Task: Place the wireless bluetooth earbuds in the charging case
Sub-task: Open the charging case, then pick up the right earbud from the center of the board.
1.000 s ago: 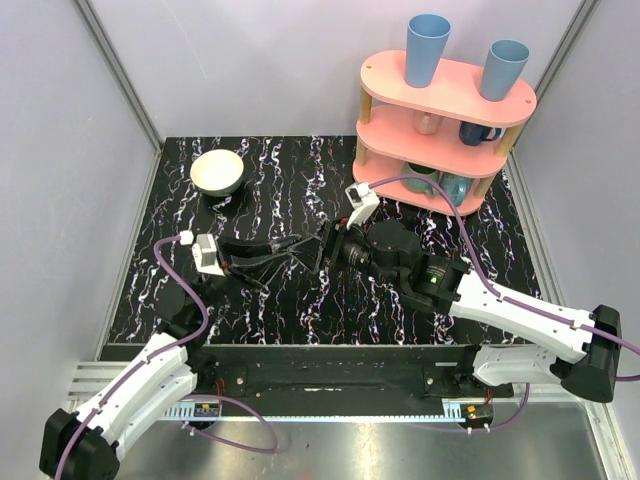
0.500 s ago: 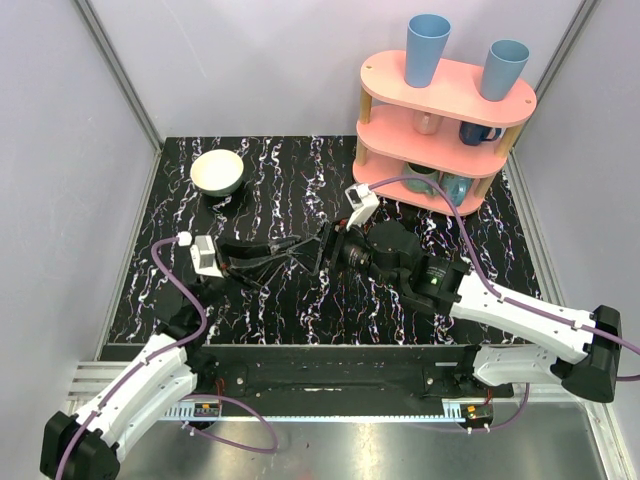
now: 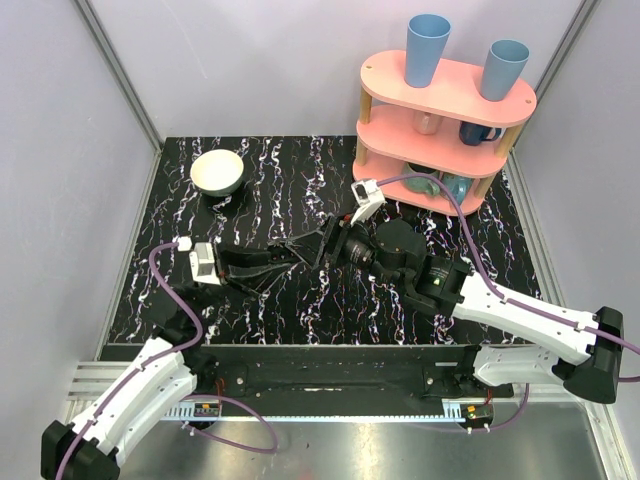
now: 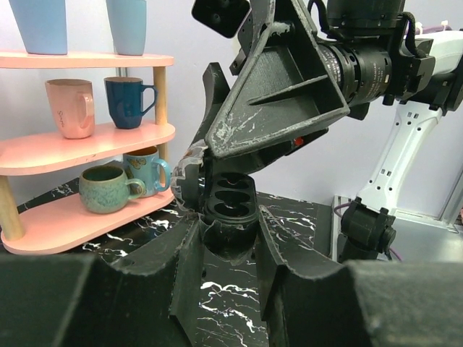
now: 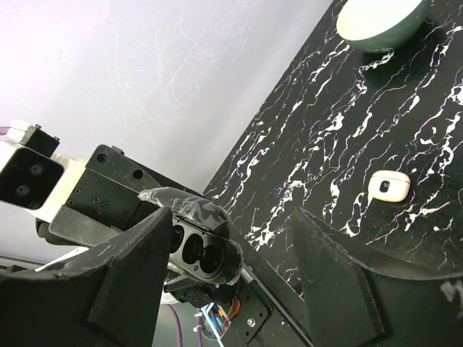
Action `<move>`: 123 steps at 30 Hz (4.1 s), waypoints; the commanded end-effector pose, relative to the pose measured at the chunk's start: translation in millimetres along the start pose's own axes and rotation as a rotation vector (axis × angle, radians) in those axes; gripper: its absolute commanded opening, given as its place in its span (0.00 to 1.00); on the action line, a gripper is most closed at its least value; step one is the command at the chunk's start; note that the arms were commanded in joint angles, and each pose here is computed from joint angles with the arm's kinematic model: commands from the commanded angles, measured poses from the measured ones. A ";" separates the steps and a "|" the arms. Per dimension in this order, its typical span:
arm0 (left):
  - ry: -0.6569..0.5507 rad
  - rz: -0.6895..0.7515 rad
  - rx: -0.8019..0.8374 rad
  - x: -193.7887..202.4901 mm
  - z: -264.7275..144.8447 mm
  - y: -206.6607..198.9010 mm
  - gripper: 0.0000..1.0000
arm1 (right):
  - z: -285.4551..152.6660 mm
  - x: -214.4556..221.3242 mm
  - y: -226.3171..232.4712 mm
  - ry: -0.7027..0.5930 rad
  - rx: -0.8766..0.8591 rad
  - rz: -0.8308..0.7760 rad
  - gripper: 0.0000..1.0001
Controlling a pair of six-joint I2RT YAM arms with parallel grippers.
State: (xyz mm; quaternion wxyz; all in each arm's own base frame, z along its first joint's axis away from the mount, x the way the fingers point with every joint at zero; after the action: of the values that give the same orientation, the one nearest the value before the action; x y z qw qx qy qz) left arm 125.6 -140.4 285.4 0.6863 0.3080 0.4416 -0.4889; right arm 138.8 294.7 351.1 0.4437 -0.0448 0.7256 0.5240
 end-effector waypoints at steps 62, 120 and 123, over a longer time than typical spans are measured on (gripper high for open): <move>0.010 0.141 -0.007 -31.5 -4.9 -11.0 0.00 | -79.7 9.6 -291.0 0.024 0.928 0.256 0.31; 0.025 0.133 -0.020 -29.1 -1.7 -6.6 0.00 | -48.9 25.7 -331.3 0.246 0.739 0.218 0.20; 0.026 0.134 -0.024 -29.3 -1.6 -6.0 0.00 | -48.1 25.4 -330.8 0.250 0.733 0.214 0.21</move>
State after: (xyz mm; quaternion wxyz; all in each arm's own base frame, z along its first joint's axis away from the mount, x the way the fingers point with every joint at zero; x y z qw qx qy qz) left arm 117.8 -130.7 293.2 0.6950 0.3305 0.4632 -0.4396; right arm 262.8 114.8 90.1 0.2641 0.1522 0.9207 0.2436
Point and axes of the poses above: each gripper's point midway between its finger pads, its own z axis out along the fingers, its own y axis along the line the jaws close on, x = y × z, the point moved 9 cm from there along -z, back along the fingers, and after that the axes turned 4 degrees about z, right-handed, at the moved point
